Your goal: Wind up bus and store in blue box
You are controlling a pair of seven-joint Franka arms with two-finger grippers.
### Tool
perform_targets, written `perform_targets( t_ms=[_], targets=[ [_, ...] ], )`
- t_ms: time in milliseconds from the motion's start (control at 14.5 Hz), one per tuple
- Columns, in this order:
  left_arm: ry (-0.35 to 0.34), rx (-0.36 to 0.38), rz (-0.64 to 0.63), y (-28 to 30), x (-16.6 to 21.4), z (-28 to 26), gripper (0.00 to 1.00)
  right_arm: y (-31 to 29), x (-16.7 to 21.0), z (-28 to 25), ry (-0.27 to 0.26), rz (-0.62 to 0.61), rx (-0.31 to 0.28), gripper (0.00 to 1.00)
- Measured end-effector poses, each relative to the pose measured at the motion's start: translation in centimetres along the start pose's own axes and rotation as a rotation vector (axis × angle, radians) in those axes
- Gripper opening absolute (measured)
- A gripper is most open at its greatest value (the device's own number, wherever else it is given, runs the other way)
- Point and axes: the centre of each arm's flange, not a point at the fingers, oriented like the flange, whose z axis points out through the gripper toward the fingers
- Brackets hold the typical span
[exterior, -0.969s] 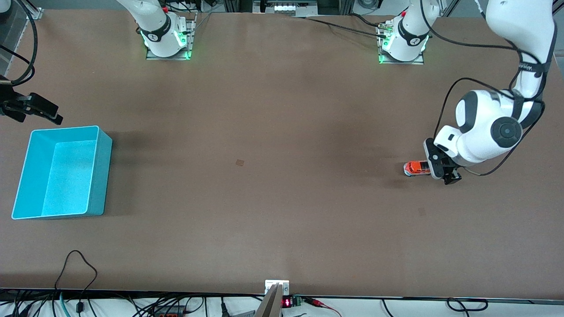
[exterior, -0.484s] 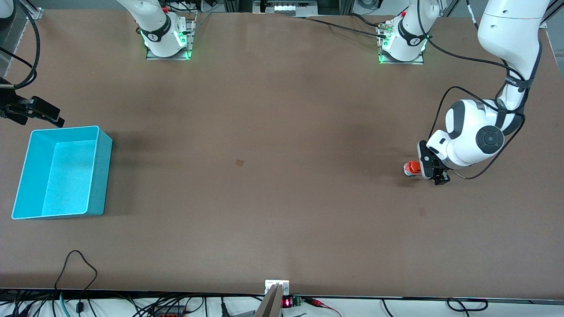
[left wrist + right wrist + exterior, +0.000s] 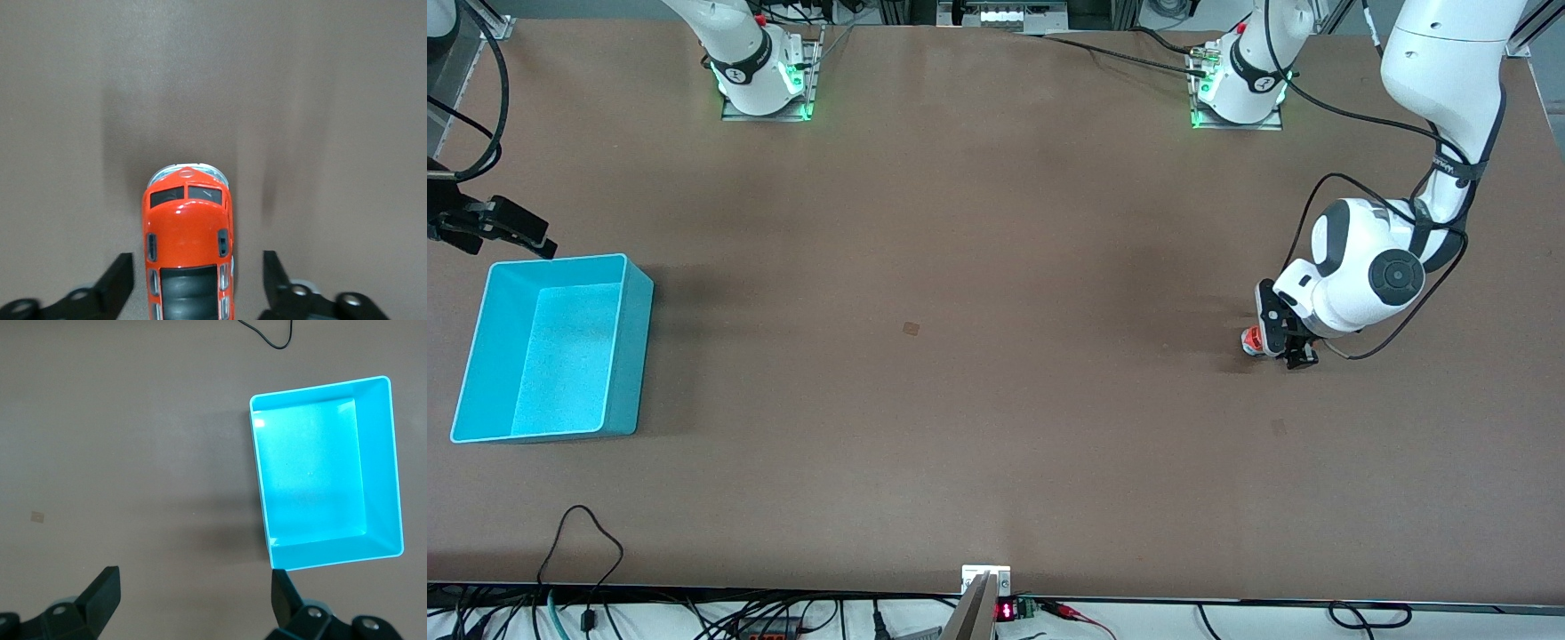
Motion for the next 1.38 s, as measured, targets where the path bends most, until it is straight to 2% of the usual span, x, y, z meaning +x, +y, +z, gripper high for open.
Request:
perform_targets(
  t_ms=[138,208,899,1384],
  targets=[
    [0.0,0.002,0.001,0.0,0.0,-0.1,0.59,0.0,0.0,0.0,0.0,0.0,0.0,1.0],
    [0.0,0.005,0.002,-0.1,0.0,-0.2,0.52,0.0,0.0,0.0,0.0,0.0,0.0,1.0],
    [0.0,0.0,0.006,-0.1,-1.1,0.0,0.52,0.0,0.2,0.4,-0.005,0.0,0.0,1.0],
    [0.011,0.017,0.012,0.0,-11.8,0.2,0.52,-0.1,0.2,0.4,-0.005,-0.001,0.0,1.0]
  ],
)
